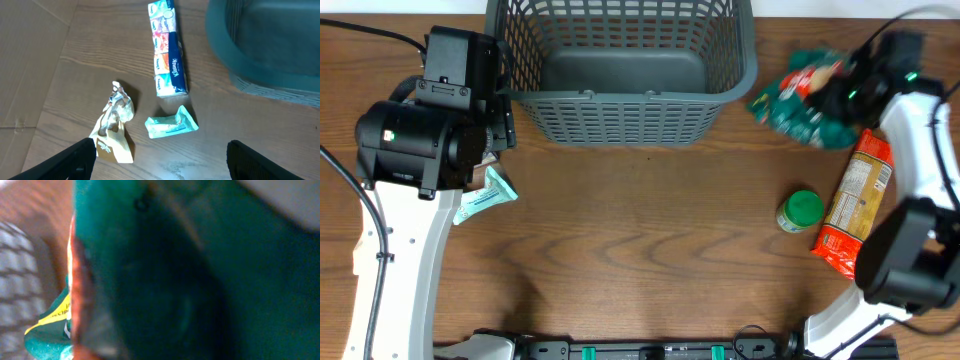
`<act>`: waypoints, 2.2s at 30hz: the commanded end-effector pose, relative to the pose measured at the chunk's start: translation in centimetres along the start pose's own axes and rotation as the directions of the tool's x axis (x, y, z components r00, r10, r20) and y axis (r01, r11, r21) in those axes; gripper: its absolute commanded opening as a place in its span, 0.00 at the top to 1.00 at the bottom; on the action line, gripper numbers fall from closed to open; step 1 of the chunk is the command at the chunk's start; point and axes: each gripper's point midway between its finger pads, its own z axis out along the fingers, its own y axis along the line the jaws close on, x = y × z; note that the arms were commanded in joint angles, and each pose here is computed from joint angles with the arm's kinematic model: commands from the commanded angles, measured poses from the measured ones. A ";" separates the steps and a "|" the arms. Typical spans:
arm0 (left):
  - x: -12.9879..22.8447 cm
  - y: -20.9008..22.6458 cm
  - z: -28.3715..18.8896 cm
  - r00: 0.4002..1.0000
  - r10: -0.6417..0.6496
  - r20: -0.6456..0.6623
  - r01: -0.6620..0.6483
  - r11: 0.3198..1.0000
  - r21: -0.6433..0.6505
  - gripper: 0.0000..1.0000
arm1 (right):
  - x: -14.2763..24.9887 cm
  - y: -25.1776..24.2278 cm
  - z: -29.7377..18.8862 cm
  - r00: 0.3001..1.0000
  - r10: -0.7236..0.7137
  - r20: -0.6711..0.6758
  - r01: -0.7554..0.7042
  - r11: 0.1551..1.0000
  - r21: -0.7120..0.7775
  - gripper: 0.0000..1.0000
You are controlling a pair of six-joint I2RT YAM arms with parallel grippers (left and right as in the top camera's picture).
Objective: Pack container
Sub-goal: 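Carry the coffee pouch into the basket and release it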
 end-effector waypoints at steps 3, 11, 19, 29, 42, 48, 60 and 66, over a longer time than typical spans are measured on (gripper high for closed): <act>0.0 0.4 -0.2 1.000 -0.010 0.005 0.010 1.000 -0.010 0.16 | -6.8 3.4 -13.3 0.948 -0.051 0.314 0.054 0.999 -0.001 0.99; 0.0 0.4 -0.2 1.000 -0.009 0.003 0.009 1.000 -0.011 0.16 | -8.2 13.5 -23.0 0.737 -0.381 0.558 0.450 0.893 0.014 0.99; 0.3 0.5 -0.2 1.000 -0.004 -0.008 0.003 1.000 -0.014 0.16 | -3.9 27.0 -24.5 0.377 -0.633 0.676 0.818 0.570 0.078 0.99; 0.3 0.5 -0.2 1.000 -0.004 -0.008 0.003 1.000 -0.014 0.16 | -0.7 33.1 -13.2 0.355 -0.726 0.588 0.900 0.435 -0.007 0.99; 0.4 0.5 -0.2 1.000 -0.002 -0.011 0.002 1.000 -0.014 0.16 | 4.7 33.5 -0.1 0.419 -0.815 0.399 0.908 0.375 -0.189 0.99; 0.4 0.5 -0.2 1.000 -0.003 -0.011 0.003 1.000 -0.014 0.16 | 5.3 33.1 0.7 0.426 -0.826 0.369 0.904 0.375 -0.204 0.59; 0.4 0.5 -0.2 1.000 -0.003 -0.011 0.003 1.000 -0.014 0.16 | 5.2 33.1 0.2 0.426 -0.824 0.374 0.904 0.376 -0.203 0.11; 0.3 0.5 -0.2 1.000 -0.003 -0.010 0.003 1.000 -0.014 0.16 | 2.8 34.8 -6.2 0.432 -0.760 0.485 0.901 0.393 -0.186 0.05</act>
